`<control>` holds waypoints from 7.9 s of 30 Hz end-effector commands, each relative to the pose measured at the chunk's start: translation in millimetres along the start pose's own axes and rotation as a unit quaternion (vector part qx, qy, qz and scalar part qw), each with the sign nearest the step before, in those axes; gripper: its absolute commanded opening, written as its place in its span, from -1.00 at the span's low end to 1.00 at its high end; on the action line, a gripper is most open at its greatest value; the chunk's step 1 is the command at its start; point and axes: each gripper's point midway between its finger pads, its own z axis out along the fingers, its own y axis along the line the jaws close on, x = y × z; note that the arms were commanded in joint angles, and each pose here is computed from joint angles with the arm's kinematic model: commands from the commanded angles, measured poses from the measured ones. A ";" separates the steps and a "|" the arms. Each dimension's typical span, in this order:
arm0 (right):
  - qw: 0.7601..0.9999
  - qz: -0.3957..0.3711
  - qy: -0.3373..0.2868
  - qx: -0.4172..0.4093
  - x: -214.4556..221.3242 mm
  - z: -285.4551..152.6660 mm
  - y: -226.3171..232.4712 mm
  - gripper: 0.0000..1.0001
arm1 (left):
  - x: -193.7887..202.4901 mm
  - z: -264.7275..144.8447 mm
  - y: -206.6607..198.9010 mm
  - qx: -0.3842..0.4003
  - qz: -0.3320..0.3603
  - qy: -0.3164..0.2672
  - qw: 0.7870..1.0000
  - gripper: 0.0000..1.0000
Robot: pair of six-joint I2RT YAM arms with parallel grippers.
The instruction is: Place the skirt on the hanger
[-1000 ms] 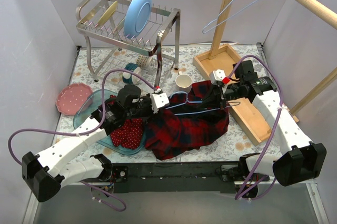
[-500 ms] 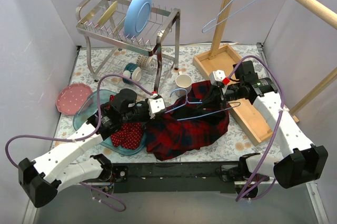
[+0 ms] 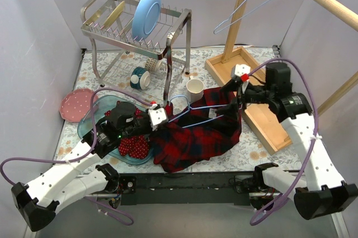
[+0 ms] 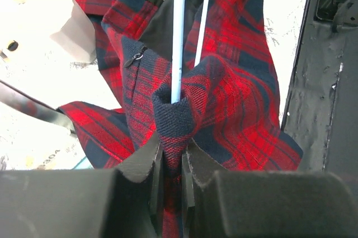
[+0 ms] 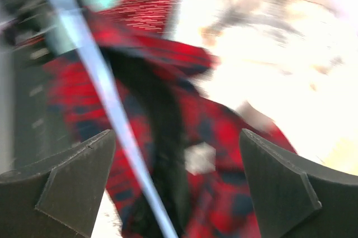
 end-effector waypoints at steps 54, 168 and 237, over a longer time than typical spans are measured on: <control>0.915 0.179 0.127 0.338 95.2 -97.6 -96.9 -0.97 | -9.4 -12.0 -2.5 -0.012 -0.040 -0.015 0.999 -1.00; 0.986 -0.118 0.106 0.051 -34.2 -70.8 32.5 0.50 | -69.5 1.4 31.1 -0.040 0.062 0.005 0.997 -1.00; 0.985 -0.063 0.095 0.126 -19.8 -66.9 11.7 -0.97 | -139.7 -2.1 49.0 -0.162 -0.300 -0.088 0.936 0.96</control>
